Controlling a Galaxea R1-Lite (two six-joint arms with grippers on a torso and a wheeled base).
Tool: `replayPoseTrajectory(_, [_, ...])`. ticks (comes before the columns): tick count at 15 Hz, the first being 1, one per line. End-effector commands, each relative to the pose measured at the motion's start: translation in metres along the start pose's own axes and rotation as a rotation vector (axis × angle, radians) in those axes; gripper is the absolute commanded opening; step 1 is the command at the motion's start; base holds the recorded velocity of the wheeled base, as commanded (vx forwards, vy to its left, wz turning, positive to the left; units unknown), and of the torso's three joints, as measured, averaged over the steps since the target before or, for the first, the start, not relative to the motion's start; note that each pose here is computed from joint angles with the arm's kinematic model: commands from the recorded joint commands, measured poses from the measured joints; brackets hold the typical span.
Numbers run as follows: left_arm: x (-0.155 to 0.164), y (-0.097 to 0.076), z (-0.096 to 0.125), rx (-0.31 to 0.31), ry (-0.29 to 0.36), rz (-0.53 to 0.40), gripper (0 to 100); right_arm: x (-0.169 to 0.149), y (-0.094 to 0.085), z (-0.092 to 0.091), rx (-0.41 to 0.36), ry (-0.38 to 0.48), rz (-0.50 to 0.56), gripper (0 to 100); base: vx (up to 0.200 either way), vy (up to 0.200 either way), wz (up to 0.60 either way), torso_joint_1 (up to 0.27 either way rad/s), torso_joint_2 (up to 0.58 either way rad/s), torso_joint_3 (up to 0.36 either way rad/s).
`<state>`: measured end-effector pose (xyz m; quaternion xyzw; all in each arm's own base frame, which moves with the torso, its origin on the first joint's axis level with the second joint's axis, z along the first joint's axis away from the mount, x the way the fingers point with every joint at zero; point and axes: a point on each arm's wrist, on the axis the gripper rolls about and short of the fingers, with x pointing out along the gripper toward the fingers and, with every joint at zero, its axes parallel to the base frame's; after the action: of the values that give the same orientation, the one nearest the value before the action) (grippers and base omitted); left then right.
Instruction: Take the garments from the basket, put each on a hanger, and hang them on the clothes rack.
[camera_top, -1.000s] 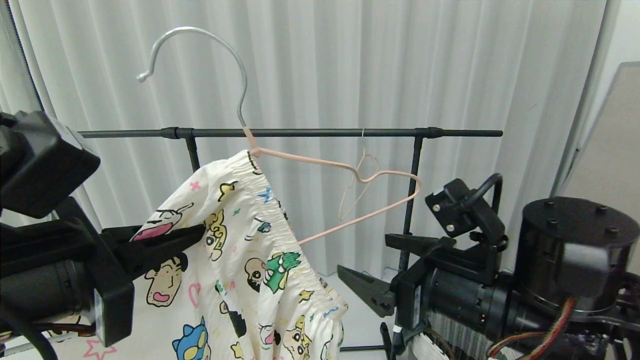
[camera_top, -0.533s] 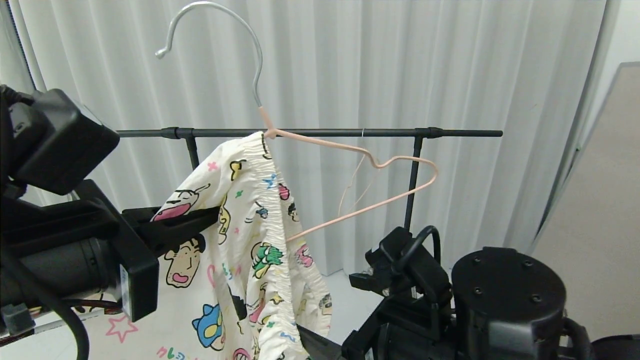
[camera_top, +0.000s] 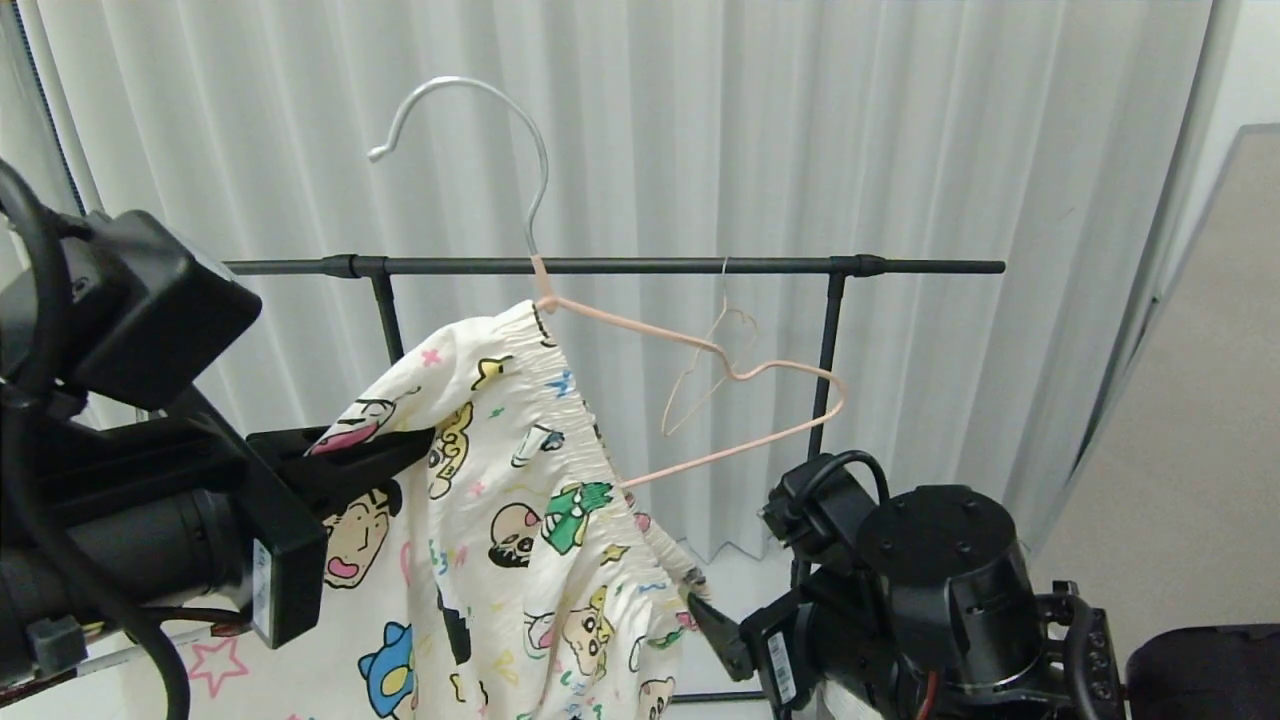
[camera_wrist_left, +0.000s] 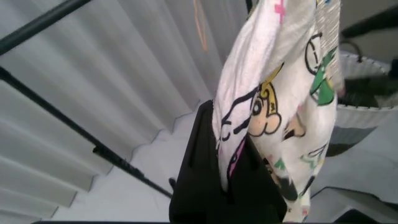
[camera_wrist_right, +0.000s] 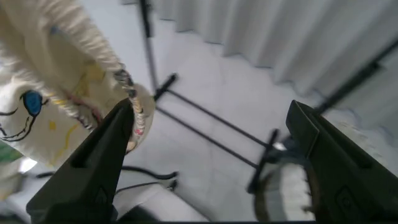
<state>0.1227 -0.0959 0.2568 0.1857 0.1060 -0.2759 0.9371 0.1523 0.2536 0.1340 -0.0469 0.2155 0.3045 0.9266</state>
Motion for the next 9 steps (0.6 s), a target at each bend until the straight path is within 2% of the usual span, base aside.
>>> replayPoseTrajectory(1, [0.001, -0.002, -0.008, 0.005, 0.030, 0.013, 0, -0.002, -0.026, 0.002, -0.015, -0.002, -0.086, 100, 0.000, 0.000, 0.00, 0.000, 0.00, 0.000])
replayPoseTrajectory(3, [-0.001, -0.003, -0.015, 0.014, 0.046, 0.024, 0, -0.009, -0.051, -0.001, -0.078, 0.015, -0.157, 100, 0.000, 0.000, 0.00, 0.000, 0.00, 0.000])
replayPoseTrajectory(5, [-0.008, -0.006, -0.029, 0.060, 0.067, 0.017, 0, -0.013, -0.068, 0.002, -0.078, 0.007, -0.203, 100, 0.000, 0.000, 0.00, 0.000, 0.00, 0.000])
replayPoseTrajectory(7, [-0.015, -0.009, -0.045, 0.093, 0.093, 0.008, 0, -0.015, -0.076, 0.004, -0.078, 0.001, -0.232, 100, 0.000, 0.000, 0.00, 0.000, 0.00, 0.000])
replayPoseTrajectory(9, [-0.018, -0.011, -0.055, 0.097, 0.109, 0.003, 0, -0.018, -0.081, 0.004, -0.090, 0.002, -0.242, 100, 0.000, 0.000, 0.00, 0.000, 0.00, 0.000])
